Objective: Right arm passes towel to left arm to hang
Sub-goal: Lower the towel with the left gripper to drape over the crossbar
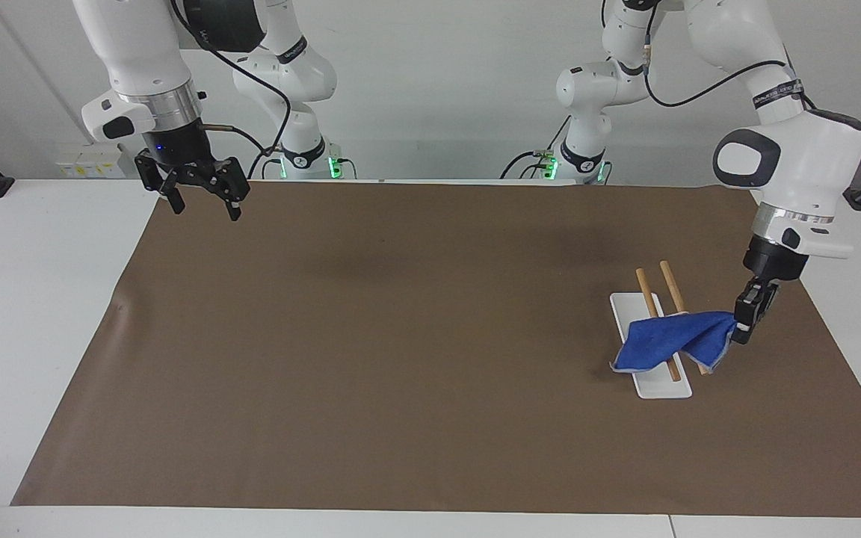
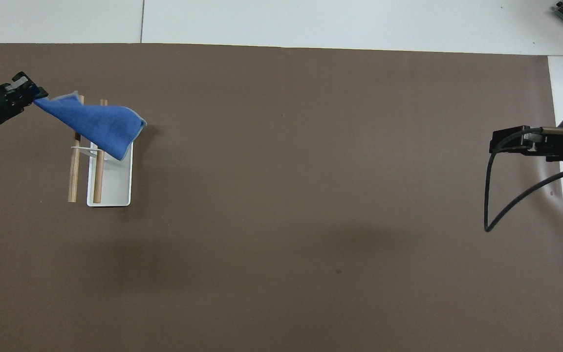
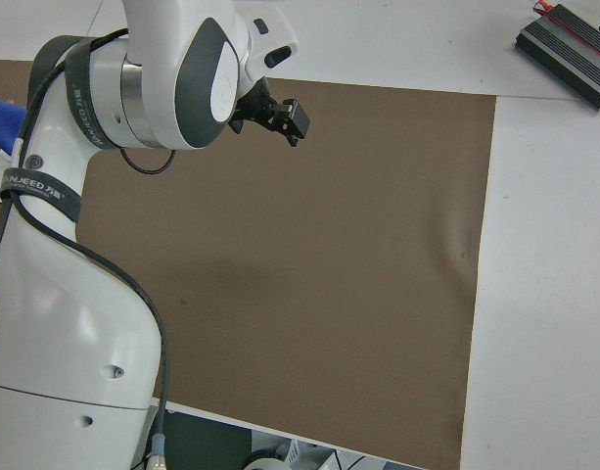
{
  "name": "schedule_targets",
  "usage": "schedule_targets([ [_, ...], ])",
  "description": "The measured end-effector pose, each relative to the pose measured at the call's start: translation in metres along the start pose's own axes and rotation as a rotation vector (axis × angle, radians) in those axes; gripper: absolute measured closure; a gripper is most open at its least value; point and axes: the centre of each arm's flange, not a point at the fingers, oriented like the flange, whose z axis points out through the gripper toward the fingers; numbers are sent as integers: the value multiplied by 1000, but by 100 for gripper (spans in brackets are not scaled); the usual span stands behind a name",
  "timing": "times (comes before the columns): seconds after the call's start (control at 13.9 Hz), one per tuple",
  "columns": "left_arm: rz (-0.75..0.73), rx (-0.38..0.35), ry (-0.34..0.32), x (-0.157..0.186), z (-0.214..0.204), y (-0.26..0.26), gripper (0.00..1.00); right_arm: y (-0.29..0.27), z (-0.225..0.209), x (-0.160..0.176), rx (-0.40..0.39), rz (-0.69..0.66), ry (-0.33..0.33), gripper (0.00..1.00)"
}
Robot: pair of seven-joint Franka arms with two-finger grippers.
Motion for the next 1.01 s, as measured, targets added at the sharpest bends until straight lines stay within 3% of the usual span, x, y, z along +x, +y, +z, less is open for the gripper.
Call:
schedule_targets([
  [0.65, -6, 39, 14, 22, -3, -48, 98, 7, 5, 1, -3, 12, -21, 0],
  [1.01, -11, 76, -129, 12, -3, -52, 98, 6, 8, -4, -8, 7, -62, 0],
])
